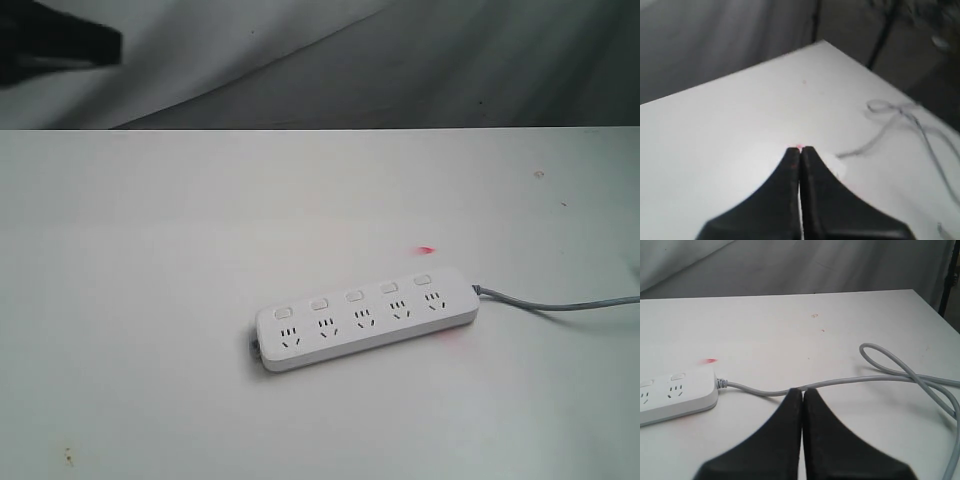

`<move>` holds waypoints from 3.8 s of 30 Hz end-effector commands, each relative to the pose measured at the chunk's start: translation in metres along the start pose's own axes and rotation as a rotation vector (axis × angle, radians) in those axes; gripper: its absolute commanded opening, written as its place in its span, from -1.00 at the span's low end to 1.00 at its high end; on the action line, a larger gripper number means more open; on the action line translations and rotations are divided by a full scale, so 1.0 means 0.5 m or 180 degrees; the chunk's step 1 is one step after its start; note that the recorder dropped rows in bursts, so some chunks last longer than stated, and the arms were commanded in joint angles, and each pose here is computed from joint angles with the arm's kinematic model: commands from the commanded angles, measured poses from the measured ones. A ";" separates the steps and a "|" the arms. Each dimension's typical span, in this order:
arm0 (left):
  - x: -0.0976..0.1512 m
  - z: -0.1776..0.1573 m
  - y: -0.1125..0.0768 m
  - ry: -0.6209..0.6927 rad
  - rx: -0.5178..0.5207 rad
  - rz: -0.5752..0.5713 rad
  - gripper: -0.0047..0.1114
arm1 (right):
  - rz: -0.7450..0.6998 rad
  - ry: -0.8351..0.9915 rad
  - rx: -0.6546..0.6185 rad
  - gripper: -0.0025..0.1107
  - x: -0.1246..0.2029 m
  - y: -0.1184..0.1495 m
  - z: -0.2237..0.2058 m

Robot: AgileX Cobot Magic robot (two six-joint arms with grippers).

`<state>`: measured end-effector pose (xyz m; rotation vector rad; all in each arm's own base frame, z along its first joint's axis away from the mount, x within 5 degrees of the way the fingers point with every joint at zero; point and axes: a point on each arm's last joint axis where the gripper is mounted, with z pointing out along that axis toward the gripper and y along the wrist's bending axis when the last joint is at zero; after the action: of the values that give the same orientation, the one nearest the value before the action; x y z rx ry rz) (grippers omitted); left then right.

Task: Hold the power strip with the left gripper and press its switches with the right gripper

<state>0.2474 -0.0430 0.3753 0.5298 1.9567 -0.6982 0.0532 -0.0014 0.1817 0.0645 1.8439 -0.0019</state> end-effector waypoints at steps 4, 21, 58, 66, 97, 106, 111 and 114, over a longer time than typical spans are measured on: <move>-0.051 -0.183 0.087 -0.1635 -0.1129 -0.1571 -0.92 | 0.0014 -0.0048 0.0026 -0.96 0.000 -0.001 0.000; -0.091 -0.357 0.020 -0.1985 -0.3192 0.0686 -0.92 | 0.0014 -0.0048 0.0026 -0.96 0.000 -0.001 0.000; 0.096 -0.294 -0.168 -0.1855 -0.2034 -0.0421 -0.92 | 0.0014 -0.0048 0.0026 -0.96 0.000 -0.001 0.000; 0.200 -0.300 -0.185 -0.1930 -0.2073 -0.0463 -0.92 | 0.0014 -0.0048 0.0026 -0.96 0.000 -0.001 0.000; 0.484 -0.168 -0.093 -0.1352 -0.2122 0.0328 -0.92 | 0.0014 -0.0048 0.0026 -0.96 0.000 -0.001 0.000; 0.502 -0.162 -0.088 -0.1045 -0.2159 0.0333 -0.92 | 0.0014 -0.0048 0.0026 -0.96 0.000 -0.001 0.000; 0.510 -0.161 -0.084 -0.0889 -0.2248 0.0319 -0.92 | 0.0014 -0.0048 0.0026 -0.96 0.000 -0.001 0.000; 0.511 -0.163 -0.082 -0.0888 -0.2334 0.0268 -0.92 | 0.0014 -0.0048 0.0026 -0.96 0.000 -0.001 0.000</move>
<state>0.0553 -0.0012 0.1909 0.0664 1.7421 0.0093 0.0532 -0.0014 0.1817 0.0645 1.8439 -0.0019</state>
